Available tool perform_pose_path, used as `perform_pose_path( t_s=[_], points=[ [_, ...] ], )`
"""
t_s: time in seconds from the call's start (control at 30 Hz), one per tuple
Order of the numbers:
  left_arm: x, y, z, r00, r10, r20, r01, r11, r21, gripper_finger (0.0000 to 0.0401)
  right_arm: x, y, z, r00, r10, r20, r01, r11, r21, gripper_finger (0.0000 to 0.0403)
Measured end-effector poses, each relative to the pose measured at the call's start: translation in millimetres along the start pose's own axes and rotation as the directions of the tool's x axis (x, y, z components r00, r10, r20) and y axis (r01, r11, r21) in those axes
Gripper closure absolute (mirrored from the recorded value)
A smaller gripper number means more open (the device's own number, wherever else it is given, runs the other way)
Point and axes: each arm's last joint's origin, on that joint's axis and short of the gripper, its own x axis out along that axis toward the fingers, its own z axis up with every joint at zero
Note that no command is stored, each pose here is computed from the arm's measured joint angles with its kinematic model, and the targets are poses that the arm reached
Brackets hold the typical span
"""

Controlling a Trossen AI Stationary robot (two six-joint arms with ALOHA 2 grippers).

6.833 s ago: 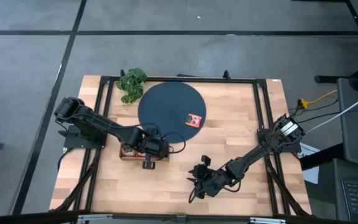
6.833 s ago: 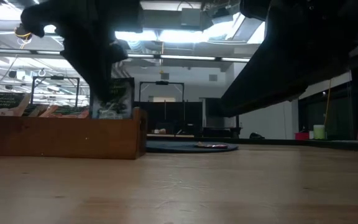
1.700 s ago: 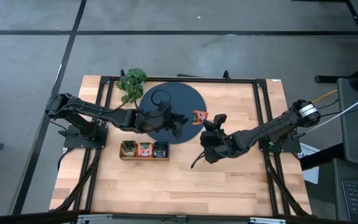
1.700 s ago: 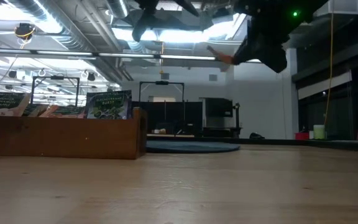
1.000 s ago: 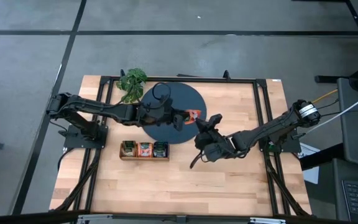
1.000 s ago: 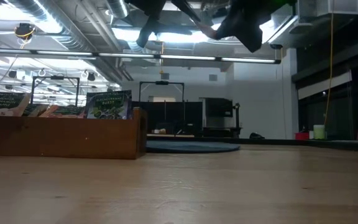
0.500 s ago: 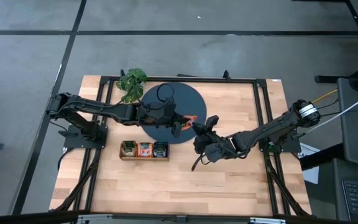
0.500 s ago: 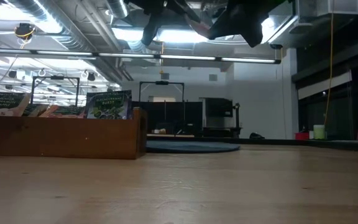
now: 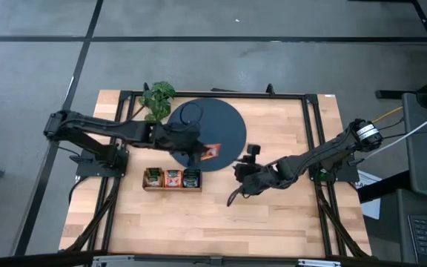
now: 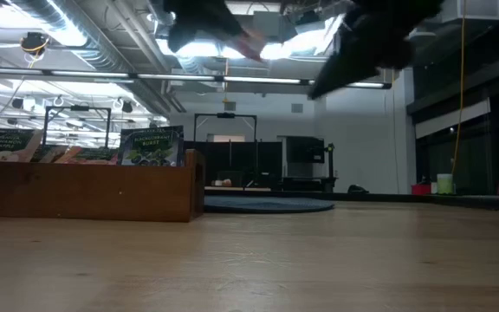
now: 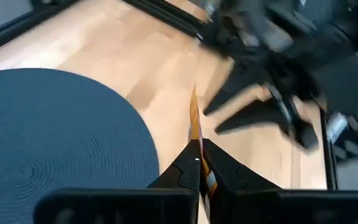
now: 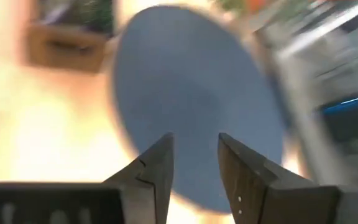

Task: Pick & Place Tea
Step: Put the orange tea bag into the middle section of the wooden organizer

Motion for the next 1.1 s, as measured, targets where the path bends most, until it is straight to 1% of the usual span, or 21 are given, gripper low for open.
perform_pose_path(
  t_s=[0.1, 0.17, 0.23, 0.33, 0.4, 0.47, 0.63, 0.77, 0.87, 0.93, 1.03, 1.1],
  points=[
    [-13.3, -6.4, -6.0, 0.997, -0.054, -0.062, 0.059, 0.995, 0.084, 0.0398, -0.7, 3.9, -7.2, 0.987, 0.146, -0.073, -0.141, 0.987, 0.077, 0.027],
    [-20.0, -11.8, -11.8, 0.988, -0.102, -0.118, 0.116, 0.986, 0.12, 0.0398, -0.3, 6.6, -13.7, 0.972, 0.207, -0.113, -0.192, 0.973, 0.128, 0.0268],
    [-23.5, -17.2, -19.6, 0.972, -0.142, -0.189, 0.171, 0.974, 0.15, 0.0398, 0.6, 11.1, -23.9, 0.96, 0.239, -0.149, -0.216, 0.964, 0.155, 0.0268],
    [-27.5, -23.4, -33.1, 0.94, -0.163, -0.3, 0.227, 0.954, 0.194, 0.0398, 1.1, 17.9, -39.0, 0.953, 0.242, -0.184, -0.205, 0.958, 0.2, 0.0267],
    [-27.4, -25.4, -42.4, 0.921, -0.138, -0.365, 0.227, 0.95, 0.214, 0.0398, 1.7, 21.9, -50.6, 0.948, 0.24, -0.211, -0.187, 0.952, 0.242, 0.0267],
    [-27.0, -25.5, -51.1, 0.902, -0.094, -0.422, 0.206, 0.951, 0.229, 0.0398, 1.8, 25.7, -61.6, 0.942, 0.238, -0.236, -0.166, 0.943, 0.288, 0.0267],
    [-29.0, -27.6, -61.1, 0.85, -0.013, -0.526, 0.177, 0.949, 0.263, 0.0398, 0.9, 33.7, -87.9, 0.93, 0.229, -0.287, -0.097, 0.908, 0.408, 0.0267],
    [-31.5, -28.3, -65.5, 0.8, 0.015, -0.6, 0.182, 0.947, 0.265, 0.0398, -1.2, 38.2, -103.8, 0.922, 0.224, -0.316, -0.051, 0.879, 0.474, 0.0267],
    [-30.7, -26.3, -70.5, 0.766, 0.051, -0.641, 0.168, 0.946, 0.276, 0.0398, -2.7, 40.3, -109.3, 0.92, 0.222, -0.323, -0.033, 0.865, 0.501, 0.0267],
    [-28.4, -23.5, -75.7, 0.73, 0.095, -0.677, 0.153, 0.942, 0.297, 0.0399, -3.5, 41.1, -110.4, 0.92, 0.222, -0.323, -0.031, 0.863, 0.505, 0.0267],
    [-18.9, -20.7, -83.5, 0.681, 0.15, -0.717, 0.151, 0.929, 0.338, 0.0398, -3.3, 40.9, -110.9, 0.922, 0.216, -0.322, -0.025, 0.861, 0.507, 0.0267],
    [-9.2, -19.9, -88.4, 0.657, 0.172, -0.734, 0.169, 0.915, 0.365, 0.0399, -3.3, 40.9, -110.9, 0.923, 0.214, -0.321, -0.024, 0.862, 0.507, 0.0267]
  ],
)
